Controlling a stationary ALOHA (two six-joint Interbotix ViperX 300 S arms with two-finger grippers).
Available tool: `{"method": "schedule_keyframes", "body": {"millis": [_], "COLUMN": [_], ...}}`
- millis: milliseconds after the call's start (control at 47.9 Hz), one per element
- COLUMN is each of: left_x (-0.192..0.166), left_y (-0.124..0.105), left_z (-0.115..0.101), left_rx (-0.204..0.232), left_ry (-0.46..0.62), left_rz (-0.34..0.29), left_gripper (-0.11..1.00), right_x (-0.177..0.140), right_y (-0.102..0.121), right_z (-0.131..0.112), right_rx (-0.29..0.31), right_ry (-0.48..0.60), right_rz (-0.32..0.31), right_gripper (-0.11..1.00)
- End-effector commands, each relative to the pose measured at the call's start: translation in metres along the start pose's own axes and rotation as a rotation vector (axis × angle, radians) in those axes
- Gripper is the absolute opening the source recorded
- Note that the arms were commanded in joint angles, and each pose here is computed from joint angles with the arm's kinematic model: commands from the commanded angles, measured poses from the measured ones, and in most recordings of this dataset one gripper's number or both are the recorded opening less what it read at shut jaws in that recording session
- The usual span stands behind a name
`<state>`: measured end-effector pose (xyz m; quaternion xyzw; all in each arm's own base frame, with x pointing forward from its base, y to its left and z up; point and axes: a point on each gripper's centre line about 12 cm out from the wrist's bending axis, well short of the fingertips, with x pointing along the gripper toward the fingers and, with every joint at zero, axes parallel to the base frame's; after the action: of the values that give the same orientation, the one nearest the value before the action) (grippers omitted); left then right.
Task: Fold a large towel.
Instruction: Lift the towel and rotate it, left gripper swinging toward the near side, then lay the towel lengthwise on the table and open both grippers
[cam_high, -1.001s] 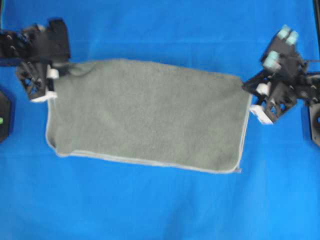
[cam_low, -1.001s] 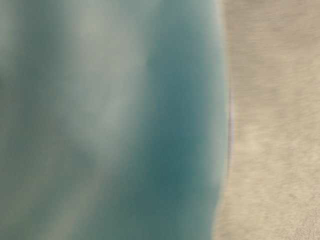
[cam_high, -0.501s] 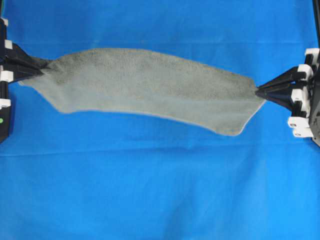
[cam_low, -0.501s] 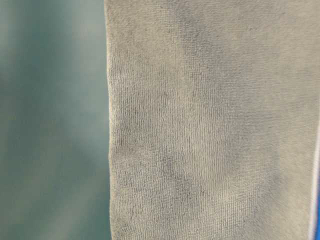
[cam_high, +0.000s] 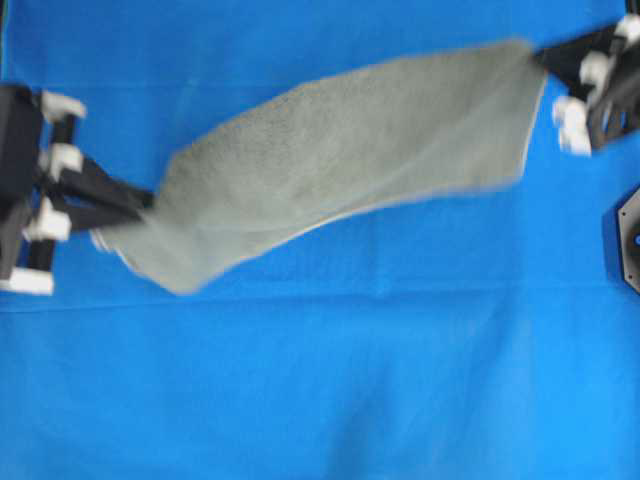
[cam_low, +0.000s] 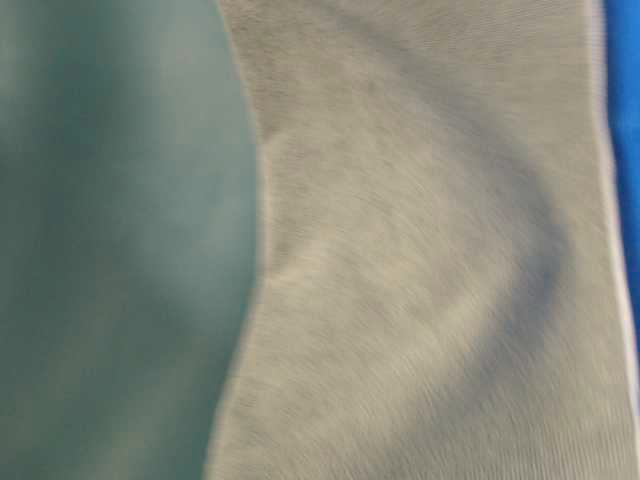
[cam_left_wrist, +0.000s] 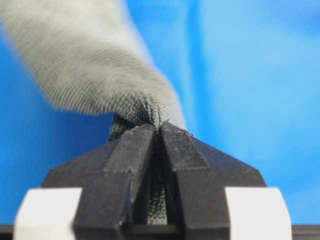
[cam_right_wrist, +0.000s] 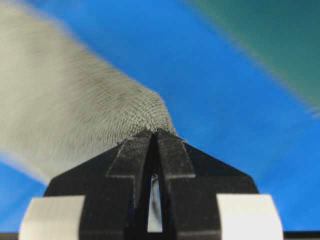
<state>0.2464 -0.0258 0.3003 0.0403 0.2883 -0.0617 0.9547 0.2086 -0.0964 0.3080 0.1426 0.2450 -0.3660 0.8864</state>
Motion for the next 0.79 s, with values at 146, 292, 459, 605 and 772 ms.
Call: {"method": "schedule_keyframes", "body": {"millis": [146, 292, 459, 605, 772], "left_x": [0.028, 0.052, 0.083, 0.105, 0.131], "left_y": [-0.032, -0.047, -0.061, -0.069, -0.074], "left_z": [0.043, 0.062, 0.089, 0.114, 0.132], "left_rx": [0.058, 0.083, 0.097, 0.106, 0.106], "left_ry": [-0.15, -0.183, -0.193, -0.207, -0.223], "left_rz": [-0.09, -0.122, -0.142, -0.151, -0.15], "left_gripper": [0.02, 0.02, 0.02, 0.02, 0.02], "right_x": [0.015, 0.036, 0.075, 0.099, 0.108], "right_y": [-0.029, -0.041, -0.036, -0.028, -0.025], "right_z": [0.047, 0.065, 0.087, 0.102, 0.107], "right_rx": [0.028, 0.046, 0.043, 0.032, 0.029], "right_ry": [-0.182, -0.234, -0.261, -0.26, -0.255], "right_rz": [-0.06, -0.057, 0.008, 0.032, 0.031], "right_gripper": [0.02, 0.02, 0.02, 0.02, 0.02]}}
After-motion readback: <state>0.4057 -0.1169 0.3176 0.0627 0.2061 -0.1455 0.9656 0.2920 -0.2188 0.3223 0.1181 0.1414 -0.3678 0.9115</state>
